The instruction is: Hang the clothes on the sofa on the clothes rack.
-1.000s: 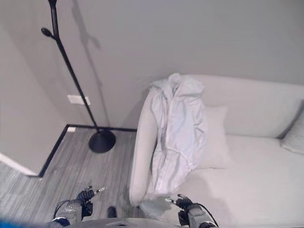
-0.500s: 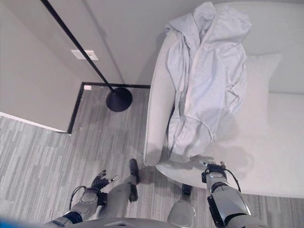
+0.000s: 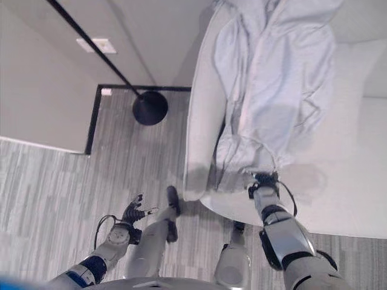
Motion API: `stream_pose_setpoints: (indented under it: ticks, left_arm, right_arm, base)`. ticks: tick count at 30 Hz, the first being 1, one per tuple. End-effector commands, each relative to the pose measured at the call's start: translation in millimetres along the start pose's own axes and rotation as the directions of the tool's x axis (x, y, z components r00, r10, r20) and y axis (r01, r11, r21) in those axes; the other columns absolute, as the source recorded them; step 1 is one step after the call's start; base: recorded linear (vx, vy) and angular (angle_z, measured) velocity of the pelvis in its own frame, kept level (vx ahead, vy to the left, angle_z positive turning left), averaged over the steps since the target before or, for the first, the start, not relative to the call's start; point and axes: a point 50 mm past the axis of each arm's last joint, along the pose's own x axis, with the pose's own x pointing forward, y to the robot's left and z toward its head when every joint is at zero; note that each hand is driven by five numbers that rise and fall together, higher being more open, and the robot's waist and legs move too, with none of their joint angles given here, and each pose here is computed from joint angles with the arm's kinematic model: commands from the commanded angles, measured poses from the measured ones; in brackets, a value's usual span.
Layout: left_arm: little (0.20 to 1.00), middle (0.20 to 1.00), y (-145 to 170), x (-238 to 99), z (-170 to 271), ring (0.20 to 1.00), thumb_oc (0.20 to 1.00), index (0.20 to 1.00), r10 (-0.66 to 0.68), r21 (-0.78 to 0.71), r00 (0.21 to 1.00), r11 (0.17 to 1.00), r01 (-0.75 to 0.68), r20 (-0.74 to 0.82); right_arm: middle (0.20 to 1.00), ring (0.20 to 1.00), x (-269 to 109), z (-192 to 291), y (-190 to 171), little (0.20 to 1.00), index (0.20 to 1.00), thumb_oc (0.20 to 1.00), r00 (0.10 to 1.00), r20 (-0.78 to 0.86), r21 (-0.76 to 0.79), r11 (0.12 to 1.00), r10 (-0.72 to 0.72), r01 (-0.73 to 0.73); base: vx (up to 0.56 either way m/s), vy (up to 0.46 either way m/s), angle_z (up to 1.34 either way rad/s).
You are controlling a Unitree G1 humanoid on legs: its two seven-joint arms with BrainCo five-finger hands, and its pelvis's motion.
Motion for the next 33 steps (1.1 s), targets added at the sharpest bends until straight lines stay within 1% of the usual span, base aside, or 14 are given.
stream_pose_setpoints:
  ticks: [1, 5, 6, 8, 10, 14, 19, 23, 26, 27, 28, 29, 31, 33]
  left_arm:
    - [1.0, 1.0, 4.0, -3.4, -14.5, 1.0, 1.0, 1.0, 0.014, 0.087, 0.999, 0.996, -0.01, -0.041]
    - [1.0, 1.0, 2.4, -1.9, -14.4, 1.0, 1.0, 1.0, 0.028, 0.082, 0.998, 0.996, -0.023, -0.058]
    - [1.0, 1.0, 2.4, -1.9, -14.3, 1.0, 1.0, 1.0, 0.028, 0.082, 0.998, 0.996, -0.023, -0.058]
    - [1.0, 1.0, 2.4, 0.6, -12.0, 1.0, 1.0, 1.0, 0.04, 0.089, 0.997, 0.995, -0.034, -0.068]
    - [1.0, 1.0, 3.4, 3.1, -8.2, 1.0, 1.0, 1.0, 0.05, 0.096, 0.996, 0.994, -0.044, -0.067]
    - [1.0, 1.0, -0.6, 7.6, 4.9, 1.0, 1.0, 1.0, 0.039, 0.132, 0.999, 0.991, -0.036, -0.024]
    - [1.0, 1.0, -5.8, 8.7, 10.9, 1.0, 1.0, 1.0, 0.018, 0.192, 1.0, 0.981, -0.019, 0.005]
    - [1.0, 1.0, -3.4, 10.0, 9.0, 1.0, 1.0, 1.0, 0.044, 0.218, 0.999, 0.975, -0.04, -0.017]
    - [1.0, 1.0, -3.2, 11.2, 10.6, 1.0, 1.0, 1.0, 0.051, 0.234, 0.999, 0.971, -0.045, -0.018]
    - [1.0, 1.0, -3.0, 11.6, 11.7, 1.0, 1.0, 1.0, 0.051, 0.24, 0.999, 0.97, -0.046, -0.015]
    - [1.0, 1.0, -3.4, 12.1, 12.2, 1.0, 1.0, 1.0, 0.051, 0.253, 0.999, 0.966, -0.045, -0.019]
    - [1.0, 1.0, -4.5, 12.7, 13.9, 1.0, 1.0, 1.0, 0.052, 0.252, 0.999, 0.967, -0.046, -0.015]
    - [1.0, 1.0, -5.3, 14.6, 19.8, 1.0, 1.0, 1.0, 0.05, 0.253, 0.999, 0.966, -0.049, 0.002]
    - [1.0, 1.0, -6.6, 16.0, 26.7, 1.0, 1.0, 1.0, 0.04, 0.256, 0.999, 0.966, -0.047, 0.032]
  right_arm:
    - [1.0, 1.0, 1.9, 30.5, 0.2, 1.0, 1.0, 1.0, 0.996, 0.092, 0.042, 0.999, 0.005, -0.009]
    - [1.0, 1.0, -3.1, 63.7, 13.1, 1.0, 1.0, 1.0, 0.988, 0.149, 0.067, 0.997, 0.038, -0.048]
    - [1.0, 1.0, -3.1, 63.7, 13.1, 1.0, 1.0, 1.0, 0.988, 0.149, 0.067, 0.997, 0.038, -0.048]
    - [1.0, 1.0, -15.2, 75.6, 37.6, 1.0, 1.0, 1.0, 0.974, 0.199, 0.043, 0.991, 0.112, -0.123]
    - [1.0, 1.0, -28.9, 76.4, 63.3, 1.0, 1.0, 1.0, 0.957, 0.208, 0.018, 0.978, 0.201, -0.21]
    - [1.0, 1.0, -45.3, 62.0, 91.5, 1.0, 1.0, 1.0, 0.94, 0.168, -0.037, 0.955, 0.297, -0.295]
    - [1.0, 1.0, -59.2, 55.8, 110.3, 1.0, 1.0, 1.0, 0.932, 0.144, -0.025, 0.943, 0.333, -0.333]
    - [1.0, 1.0, -61.4, 59.1, 112.8, 1.0, 1.0, 1.0, 0.937, 0.131, 0.009, 0.944, 0.325, -0.329]
    - [1.0, 1.0, -64.8, 67.9, 116.1, 1.0, 1.0, 1.0, 0.935, 0.134, 0.088, 0.936, 0.327, -0.34]
    - [1.0, 1.0, -68.1, 72.2, 119.4, 1.0, 1.0, 1.0, 0.928, 0.152, 0.097, 0.929, 0.34, -0.356]
    - [1.0, 1.0, -78.5, 80.4, 129.4, 1.0, 1.0, 1.0, 0.903, 0.21, 0.069, 0.915, 0.376, -0.397]
    - [1.0, 1.0, -79.1, 81.3, 129.9, 1.0, 1.0, 1.0, 0.9, 0.218, 0.057, 0.915, 0.378, -0.398]
    - [1.0, 1.0, -74.8, 79.7, 125.7, 1.0, 1.0, 1.0, 0.91, 0.201, 0.06, 0.922, 0.364, -0.382]
    - [1.0, 1.0, -60.3, 82.9, 109.3, 1.0, 1.0, 1.0, 0.941, 0.136, 0.133, 0.935, 0.311, -0.328]
  base:
    - [0.1, 0.013, 0.09]
    - [0.06, 0.074, 0.09]
    - [0.04, 0.081, -0.01]
    - [0.05, 0.063, 0.0]
    - [0.06, 0.033, 0.01]
    - [0.04, 0.019, 0.1]
    - [0.03, 0.015, 0.18]
    - [0.02, 0.029, 0.16]
    - [0.02, 0.043, 0.13]
    - [0.03, 0.045, 0.1]
    - [0.02, 0.048, 0.07]
    - [0.02, 0.045, 0.01]
    - [0.0, 0.0, 0.0]
    - [0.02, 0.006, 0.06]
